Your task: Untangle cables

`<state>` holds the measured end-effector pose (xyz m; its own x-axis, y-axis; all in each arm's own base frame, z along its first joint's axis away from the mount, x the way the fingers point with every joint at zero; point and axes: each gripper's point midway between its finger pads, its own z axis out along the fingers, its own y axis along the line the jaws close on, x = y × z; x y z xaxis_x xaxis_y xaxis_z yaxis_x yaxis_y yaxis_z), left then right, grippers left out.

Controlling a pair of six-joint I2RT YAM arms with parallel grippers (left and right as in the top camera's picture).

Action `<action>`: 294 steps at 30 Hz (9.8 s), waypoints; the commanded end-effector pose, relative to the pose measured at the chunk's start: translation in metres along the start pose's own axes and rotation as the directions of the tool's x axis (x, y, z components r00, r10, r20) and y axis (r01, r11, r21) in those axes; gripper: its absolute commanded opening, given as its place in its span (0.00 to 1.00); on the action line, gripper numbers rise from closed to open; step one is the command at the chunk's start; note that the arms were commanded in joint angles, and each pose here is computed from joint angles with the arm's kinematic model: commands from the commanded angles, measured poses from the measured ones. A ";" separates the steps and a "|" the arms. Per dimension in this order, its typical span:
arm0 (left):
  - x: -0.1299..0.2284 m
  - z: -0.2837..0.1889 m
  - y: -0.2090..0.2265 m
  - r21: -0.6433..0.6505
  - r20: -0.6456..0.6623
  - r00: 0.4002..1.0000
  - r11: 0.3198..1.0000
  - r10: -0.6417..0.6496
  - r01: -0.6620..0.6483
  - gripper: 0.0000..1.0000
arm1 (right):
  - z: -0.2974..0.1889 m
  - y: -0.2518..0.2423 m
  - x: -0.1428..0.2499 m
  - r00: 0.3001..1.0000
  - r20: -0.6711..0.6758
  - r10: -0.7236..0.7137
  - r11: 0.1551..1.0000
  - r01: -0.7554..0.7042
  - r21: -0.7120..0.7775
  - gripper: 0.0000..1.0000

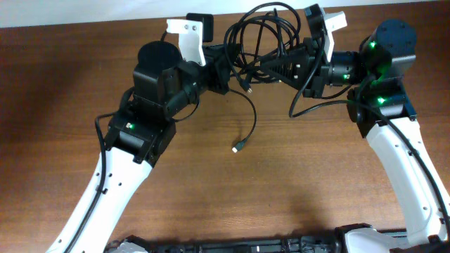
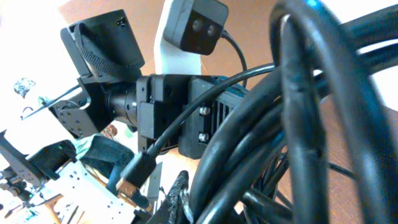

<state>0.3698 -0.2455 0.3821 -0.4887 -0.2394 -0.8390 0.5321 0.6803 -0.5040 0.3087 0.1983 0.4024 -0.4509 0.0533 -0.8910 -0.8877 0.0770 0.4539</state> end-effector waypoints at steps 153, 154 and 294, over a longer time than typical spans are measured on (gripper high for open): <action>-0.096 -0.078 0.022 -0.433 0.269 0.849 0.844 0.455 -0.315 0.00 | -0.124 -0.134 0.138 0.804 0.306 0.509 0.111 -0.414 0.903 0.99; -0.098 -0.082 0.024 -0.452 0.270 0.848 0.838 0.455 -0.306 0.00 | -0.127 -0.134 0.140 0.802 0.308 0.511 0.093 -0.407 0.909 0.99; -0.068 -0.075 -0.058 0.277 0.236 0.942 0.913 0.237 -0.299 0.00 | 0.043 -0.039 0.050 0.993 -0.101 -0.061 0.993 0.070 0.096 0.04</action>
<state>0.3184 -0.2142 0.4817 -0.1621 -0.2200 -0.9619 0.8213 0.5103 -0.2552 0.3285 0.2372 0.3366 -0.3808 -0.0567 -0.9229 -0.9089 0.2062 0.3623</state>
